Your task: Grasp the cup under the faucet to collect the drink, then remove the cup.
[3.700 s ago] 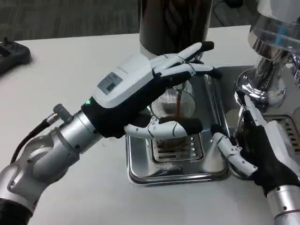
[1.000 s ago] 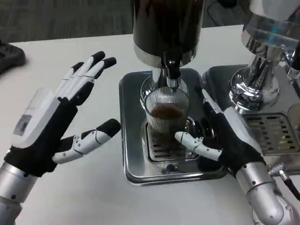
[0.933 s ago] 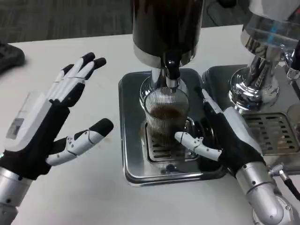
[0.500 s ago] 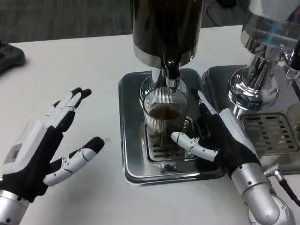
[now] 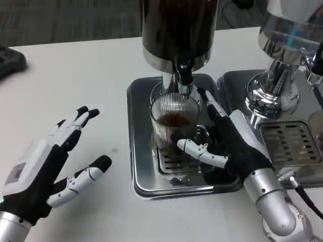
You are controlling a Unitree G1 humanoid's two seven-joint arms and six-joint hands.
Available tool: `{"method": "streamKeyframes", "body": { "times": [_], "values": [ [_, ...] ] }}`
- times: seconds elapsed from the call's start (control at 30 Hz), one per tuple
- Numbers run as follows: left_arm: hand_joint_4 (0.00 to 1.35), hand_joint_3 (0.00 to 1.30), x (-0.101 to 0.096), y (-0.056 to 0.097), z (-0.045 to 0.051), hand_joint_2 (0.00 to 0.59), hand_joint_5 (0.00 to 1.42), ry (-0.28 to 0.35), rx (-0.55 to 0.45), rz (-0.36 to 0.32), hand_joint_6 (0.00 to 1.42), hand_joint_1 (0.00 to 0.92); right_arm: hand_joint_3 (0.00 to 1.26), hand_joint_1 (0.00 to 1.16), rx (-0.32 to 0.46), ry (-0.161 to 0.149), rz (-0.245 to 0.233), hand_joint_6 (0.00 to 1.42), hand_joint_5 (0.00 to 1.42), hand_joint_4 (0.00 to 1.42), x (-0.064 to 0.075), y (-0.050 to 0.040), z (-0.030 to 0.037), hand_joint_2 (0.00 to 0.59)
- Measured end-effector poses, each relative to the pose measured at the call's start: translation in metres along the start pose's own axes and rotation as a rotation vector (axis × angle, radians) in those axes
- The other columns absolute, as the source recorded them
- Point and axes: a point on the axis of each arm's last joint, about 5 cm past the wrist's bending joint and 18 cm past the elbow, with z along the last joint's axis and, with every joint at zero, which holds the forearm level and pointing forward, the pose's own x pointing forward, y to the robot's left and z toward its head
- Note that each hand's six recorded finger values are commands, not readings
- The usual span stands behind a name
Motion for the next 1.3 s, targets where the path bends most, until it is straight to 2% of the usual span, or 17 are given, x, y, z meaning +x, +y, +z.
{"method": "streamKeyframes", "body": {
  "times": [0.2, 0.3, 0.57, 0.67, 0.83, 1.07, 1.3],
  "values": [
    [0.0, 0.13, -0.005, -0.003, -0.0017, 0.19, 0.04, 0.021, -0.007, -0.015, 0.0, 0.0, 0.0, 0.55, 0.001, -0.014, 0.012, 0.1, 0.02, 0.0, 0.001, 0.0032, 0.0007, 0.199],
    [0.0, 0.14, -0.006, -0.004, -0.0021, 0.191, 0.05, 0.029, -0.008, -0.018, 0.0, 0.0, 0.0, 0.56, 0.01, -0.022, 0.004, 0.12, 0.04, 0.0, 0.001, 0.0057, 0.001, 0.198],
    [0.0, 0.16, -0.009, -0.006, -0.0028, 0.191, 0.05, 0.047, -0.011, -0.029, 0.0, 0.0, 0.0, 0.57, 0.018, -0.061, 0.009, 0.15, 0.06, 0.03, 0.004, 0.0072, 0.0034, 0.197],
    [0.0, 0.17, -0.009, -0.006, -0.0028, 0.191, 0.05, 0.049, -0.011, -0.029, 0.0, 0.0, 0.0, 0.59, 0.025, -0.064, 0.01, 0.21, 0.13, 0.06, 0.004, 0.009, 0.0037, 0.184],
    [0.0, 0.18, -0.009, -0.006, -0.0028, 0.191, 0.05, 0.05, -0.012, -0.031, 0.0, 0.0, 0.0, 0.61, 0.033, -0.069, 0.009, 0.26, 0.17, 0.09, 0.004, 0.0106, 0.0039, 0.185],
    [0.0, 0.19, -0.01, -0.008, -0.0026, 0.194, 0.05, 0.051, -0.015, -0.038, 0.0, 0.0, 0.0, 0.64, 0.045, -0.061, 0.008, 0.31, 0.21, 0.11, 0.004, 0.0123, 0.0021, 0.182],
    [0.0, 0.2, -0.01, -0.008, -0.0028, 0.195, 0.05, 0.054, -0.015, -0.038, 0.0, 0.0, 0.0, 0.65, 0.058, -0.073, 0.013, 0.35, 0.25, 0.12, 0.006, 0.0137, 0.0015, 0.187]
  ]
}}
